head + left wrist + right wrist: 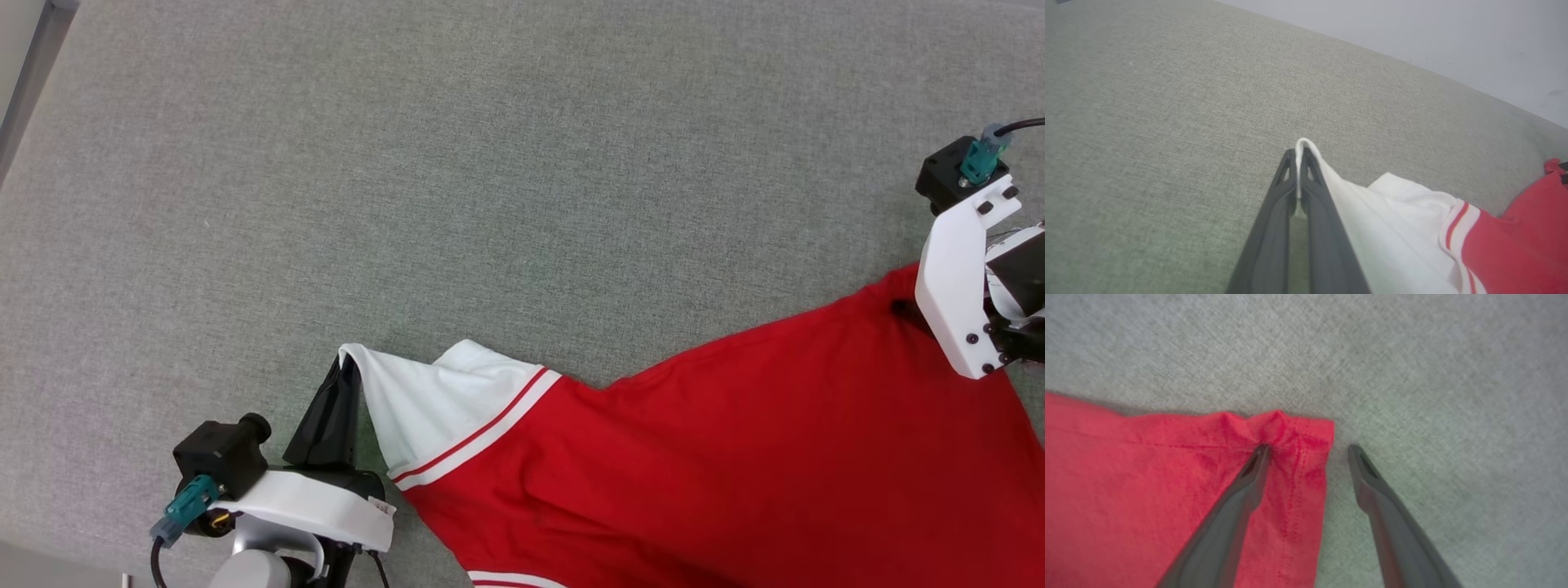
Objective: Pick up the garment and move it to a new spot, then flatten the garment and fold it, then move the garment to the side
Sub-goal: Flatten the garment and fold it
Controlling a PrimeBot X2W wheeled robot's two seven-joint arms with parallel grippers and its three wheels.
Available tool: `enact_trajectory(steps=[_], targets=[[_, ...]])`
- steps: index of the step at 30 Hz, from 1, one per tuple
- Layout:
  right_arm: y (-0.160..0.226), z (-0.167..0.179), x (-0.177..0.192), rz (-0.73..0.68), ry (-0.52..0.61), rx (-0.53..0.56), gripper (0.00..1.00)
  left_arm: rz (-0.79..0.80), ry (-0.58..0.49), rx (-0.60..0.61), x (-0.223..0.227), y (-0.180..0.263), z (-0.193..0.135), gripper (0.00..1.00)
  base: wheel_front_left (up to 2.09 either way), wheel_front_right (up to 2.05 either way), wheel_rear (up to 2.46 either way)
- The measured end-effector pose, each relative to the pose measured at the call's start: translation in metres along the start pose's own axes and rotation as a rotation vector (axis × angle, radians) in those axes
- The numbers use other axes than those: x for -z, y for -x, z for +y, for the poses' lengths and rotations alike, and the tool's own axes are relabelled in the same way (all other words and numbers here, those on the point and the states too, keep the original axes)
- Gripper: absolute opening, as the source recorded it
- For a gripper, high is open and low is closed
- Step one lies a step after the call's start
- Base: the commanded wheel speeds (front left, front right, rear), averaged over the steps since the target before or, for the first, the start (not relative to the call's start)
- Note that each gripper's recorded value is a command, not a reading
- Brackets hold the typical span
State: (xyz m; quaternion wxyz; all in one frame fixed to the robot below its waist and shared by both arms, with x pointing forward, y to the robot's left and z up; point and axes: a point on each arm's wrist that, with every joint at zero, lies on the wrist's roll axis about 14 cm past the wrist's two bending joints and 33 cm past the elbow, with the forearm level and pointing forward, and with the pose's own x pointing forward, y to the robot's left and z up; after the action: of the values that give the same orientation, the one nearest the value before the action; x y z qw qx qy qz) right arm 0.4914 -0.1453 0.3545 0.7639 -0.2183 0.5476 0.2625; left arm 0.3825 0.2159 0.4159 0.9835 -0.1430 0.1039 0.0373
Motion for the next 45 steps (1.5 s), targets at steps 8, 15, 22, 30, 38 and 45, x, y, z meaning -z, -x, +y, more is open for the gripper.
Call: enact_trajectory(steps=[8, 15, 22, 30, 38, 45], targets=[[0.002, 0.004, 0.001, -0.036, 0.002, -0.013, 0.0, -0.002, -0.005, 0.006, -0.001, 0.0, -0.001, 0.0, 0.0, 0.0, 0.0], [0.027, 0.007, -0.021, -0.226, -0.03, -0.008, 0.0, -0.032, -0.019, 0.022, -0.012, 0.007, -0.002, 0.0, 0.0, 0.0, 0.0], [0.083, 0.002, -0.044, -0.482, -0.034, 0.045, 0.0, -0.104, -0.047, 0.067, -0.04, 0.015, -0.012, 0.0, 0.0, 0.0, 0.0], [0.153, -0.01, -0.051, -0.733, -0.064, 0.119, 0.0, -0.25, -0.092, 0.164, -0.098, 0.015, -0.038, 0.0, 0.0, 0.0, 0.0], [0.224, -0.022, -0.065, -0.985, -0.087, 0.21, 0.0, -0.469, -0.155, 0.296, -0.19, 0.012, -0.079, 0.0, 0.0, 0.0, 0.0], [0.277, -0.03, -0.078, -1.163, -0.103, 0.274, 0.0, -0.643, -0.235, 0.412, -0.264, 0.017, -0.121, 0.0, 0.0, 0.0, 0.0]])
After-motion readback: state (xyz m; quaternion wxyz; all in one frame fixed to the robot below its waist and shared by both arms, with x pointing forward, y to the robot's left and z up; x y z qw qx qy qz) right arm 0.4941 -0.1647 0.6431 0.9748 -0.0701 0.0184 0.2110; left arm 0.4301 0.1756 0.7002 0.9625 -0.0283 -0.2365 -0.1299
